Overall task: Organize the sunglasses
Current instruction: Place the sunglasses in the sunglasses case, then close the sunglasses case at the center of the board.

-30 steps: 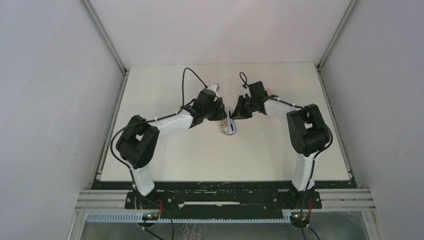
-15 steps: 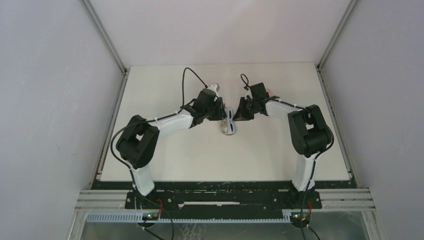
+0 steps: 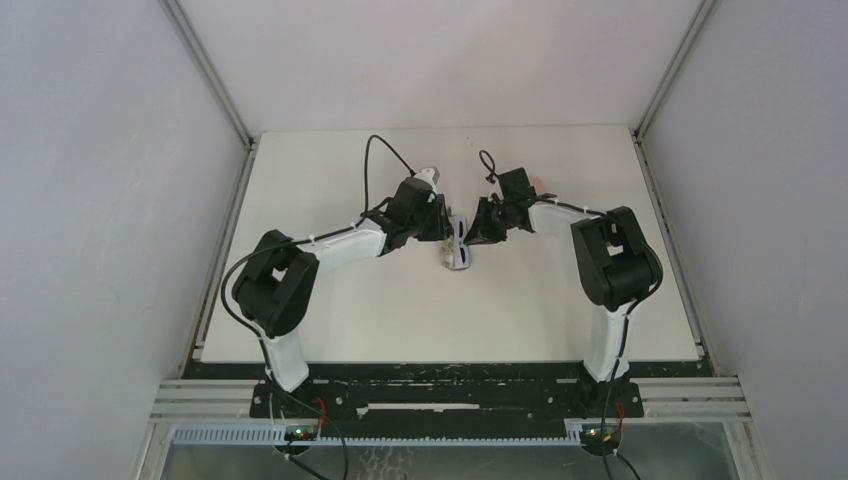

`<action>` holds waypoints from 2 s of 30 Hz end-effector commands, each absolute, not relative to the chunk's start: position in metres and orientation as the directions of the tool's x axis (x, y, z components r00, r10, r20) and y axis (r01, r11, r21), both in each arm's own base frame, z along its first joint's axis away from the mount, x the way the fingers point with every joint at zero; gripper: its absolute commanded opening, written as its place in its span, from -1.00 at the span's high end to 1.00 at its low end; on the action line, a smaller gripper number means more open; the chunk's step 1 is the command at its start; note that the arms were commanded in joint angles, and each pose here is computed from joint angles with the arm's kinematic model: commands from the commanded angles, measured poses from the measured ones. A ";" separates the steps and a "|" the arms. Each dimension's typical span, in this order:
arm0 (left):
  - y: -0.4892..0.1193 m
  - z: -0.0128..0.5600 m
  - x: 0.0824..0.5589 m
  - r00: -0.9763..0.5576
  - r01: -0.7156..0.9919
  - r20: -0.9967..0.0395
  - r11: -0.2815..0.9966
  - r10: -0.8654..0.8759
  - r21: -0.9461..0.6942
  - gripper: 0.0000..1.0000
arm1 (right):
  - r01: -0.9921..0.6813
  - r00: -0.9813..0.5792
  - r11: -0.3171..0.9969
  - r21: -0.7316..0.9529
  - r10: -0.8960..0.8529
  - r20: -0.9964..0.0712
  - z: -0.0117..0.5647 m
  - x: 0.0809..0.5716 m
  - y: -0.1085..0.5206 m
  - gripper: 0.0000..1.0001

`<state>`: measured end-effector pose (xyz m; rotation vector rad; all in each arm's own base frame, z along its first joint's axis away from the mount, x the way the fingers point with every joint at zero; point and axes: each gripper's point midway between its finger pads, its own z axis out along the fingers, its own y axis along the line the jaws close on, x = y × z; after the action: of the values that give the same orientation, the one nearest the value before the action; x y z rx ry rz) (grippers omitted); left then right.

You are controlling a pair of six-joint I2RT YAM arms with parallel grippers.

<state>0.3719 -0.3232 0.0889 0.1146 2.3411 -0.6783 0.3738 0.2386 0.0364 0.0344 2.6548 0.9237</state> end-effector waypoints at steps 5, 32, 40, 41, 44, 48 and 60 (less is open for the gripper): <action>-0.337 0.108 0.379 -0.745 0.287 -0.658 0.834 -0.115 -0.471 0.28 | -0.115 -0.942 0.783 0.612 0.108 -0.316 0.030 0.378 0.247 0.84; -0.337 0.111 0.377 -0.742 0.293 -0.662 0.837 -0.106 -0.462 0.33 | -0.166 -0.901 0.781 0.602 0.127 -0.414 0.075 0.381 0.236 0.74; -0.339 0.114 0.376 -0.741 0.300 -0.664 0.835 -0.101 -0.461 0.33 | -0.085 -0.886 0.831 0.550 0.189 -0.423 0.060 0.382 0.204 0.72; -0.339 0.114 0.376 -0.741 0.301 -0.664 0.835 -0.099 -0.461 0.33 | -0.073 -0.888 0.839 0.539 0.192 -0.419 0.055 0.382 0.201 0.73; -0.340 0.116 0.376 -0.739 0.305 -0.667 0.834 -0.096 -0.459 0.34 | -0.052 -0.901 0.843 0.535 0.191 -0.389 0.041 0.381 0.199 0.78; -0.341 0.115 0.375 -0.740 0.306 -0.666 0.836 -0.093 -0.457 0.34 | -0.056 -0.918 0.819 0.572 0.183 -0.352 0.031 0.378 0.207 0.81; -0.343 0.109 0.372 -0.747 0.302 -0.661 0.846 -0.078 -0.440 0.34 | -0.075 -0.945 0.737 0.671 0.162 -0.283 0.023 0.374 0.234 0.85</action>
<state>0.3675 -0.3293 0.0915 0.1341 2.3448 -0.6805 0.3650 0.2195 0.0151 0.0998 2.6640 0.9429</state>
